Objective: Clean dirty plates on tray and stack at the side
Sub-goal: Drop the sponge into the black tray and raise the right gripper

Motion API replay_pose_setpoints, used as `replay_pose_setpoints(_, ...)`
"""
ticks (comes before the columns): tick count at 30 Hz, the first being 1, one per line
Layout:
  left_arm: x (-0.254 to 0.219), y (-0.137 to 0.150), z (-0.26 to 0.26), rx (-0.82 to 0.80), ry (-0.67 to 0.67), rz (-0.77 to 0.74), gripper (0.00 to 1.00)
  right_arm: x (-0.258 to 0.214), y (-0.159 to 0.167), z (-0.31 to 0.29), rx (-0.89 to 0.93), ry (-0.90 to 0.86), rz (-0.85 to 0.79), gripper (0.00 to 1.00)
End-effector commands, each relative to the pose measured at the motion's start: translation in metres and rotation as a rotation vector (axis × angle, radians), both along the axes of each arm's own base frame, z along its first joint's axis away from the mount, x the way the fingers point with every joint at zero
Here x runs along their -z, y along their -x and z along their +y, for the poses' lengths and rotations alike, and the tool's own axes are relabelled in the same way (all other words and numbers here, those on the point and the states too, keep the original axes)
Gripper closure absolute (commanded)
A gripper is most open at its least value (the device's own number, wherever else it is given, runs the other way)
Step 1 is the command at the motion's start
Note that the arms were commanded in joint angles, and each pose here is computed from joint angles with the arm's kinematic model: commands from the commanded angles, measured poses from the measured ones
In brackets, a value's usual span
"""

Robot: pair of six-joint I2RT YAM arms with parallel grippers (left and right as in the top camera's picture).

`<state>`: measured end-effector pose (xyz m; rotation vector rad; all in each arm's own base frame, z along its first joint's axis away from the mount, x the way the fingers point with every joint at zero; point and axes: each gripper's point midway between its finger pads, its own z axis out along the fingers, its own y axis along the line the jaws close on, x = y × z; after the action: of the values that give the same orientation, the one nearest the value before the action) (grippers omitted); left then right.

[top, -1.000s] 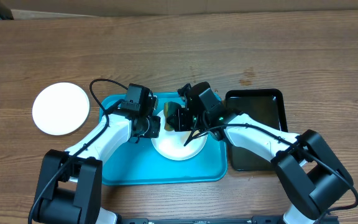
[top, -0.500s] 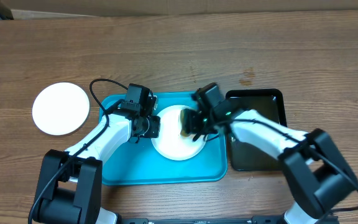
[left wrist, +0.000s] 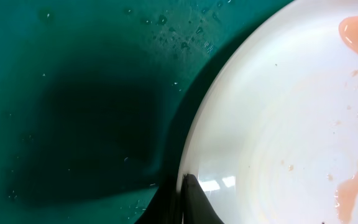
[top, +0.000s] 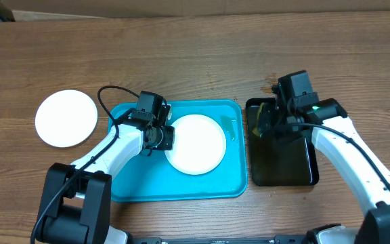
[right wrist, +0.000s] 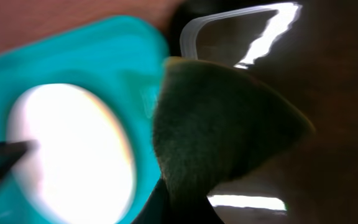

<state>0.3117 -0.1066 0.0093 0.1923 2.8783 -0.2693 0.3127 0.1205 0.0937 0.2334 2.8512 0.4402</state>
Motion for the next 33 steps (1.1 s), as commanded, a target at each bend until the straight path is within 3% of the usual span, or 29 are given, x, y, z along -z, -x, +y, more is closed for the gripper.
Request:
replay_pose_setpoints(1, 0.005, 0.004, 0.0, 0.028, -0.012, 0.008, 0.96, 0.028, 0.007, -0.033, 0.023, 0.188, 0.027, 0.96)
replay_pose_setpoints(12, 0.005, 0.003, 0.0, 0.028, -0.01, 0.003, 0.96, 0.069, 0.018, -0.05, 0.045, 0.268, 0.048, 0.96)
replay_pose_setpoints(13, 0.005, 0.002, 0.0, 0.028, -0.009, 0.002, 0.96, 0.069, 0.019, -0.053, 0.049, 0.283, 0.048, 0.91)
replay_pose_setpoints(14, 0.004, 0.001, -0.001, 0.027, -0.008, -0.002, 0.96, 0.069, 0.019, -0.054, 0.051, 0.29, 0.046, 0.78)
replay_pose_setpoints(16, 0.004, 0.001, -0.001, 0.027, -0.008, -0.004, 0.96, 0.069, 0.018, -0.054, 0.051, 0.288, 0.042, 0.69)
replay_pose_setpoints(17, 0.004, 0.001, -0.001, 0.028, -0.008, -0.004, 0.96, 0.069, 0.017, -0.054, 0.051, 0.286, 0.04, 0.55)
replay_pose_setpoints(19, 0.004, 0.0, -0.001, 0.028, -0.007, -0.006, 0.96, 0.066, 0.015, -0.051, 0.049, 0.27, 0.037, 0.0)
replay_pose_setpoints(28, -0.017, -0.006, -0.002, 0.025, -0.014, 0.019, 0.96, -0.019, -0.017, -0.071, 0.136, 0.255, 0.035, 0.0)
replay_pose_setpoints(33, -0.019, -0.007, -0.002, 0.025, -0.014, 0.018, 0.96, -0.027, -0.019, -0.086, 0.183, 0.255, 0.041, 0.0)
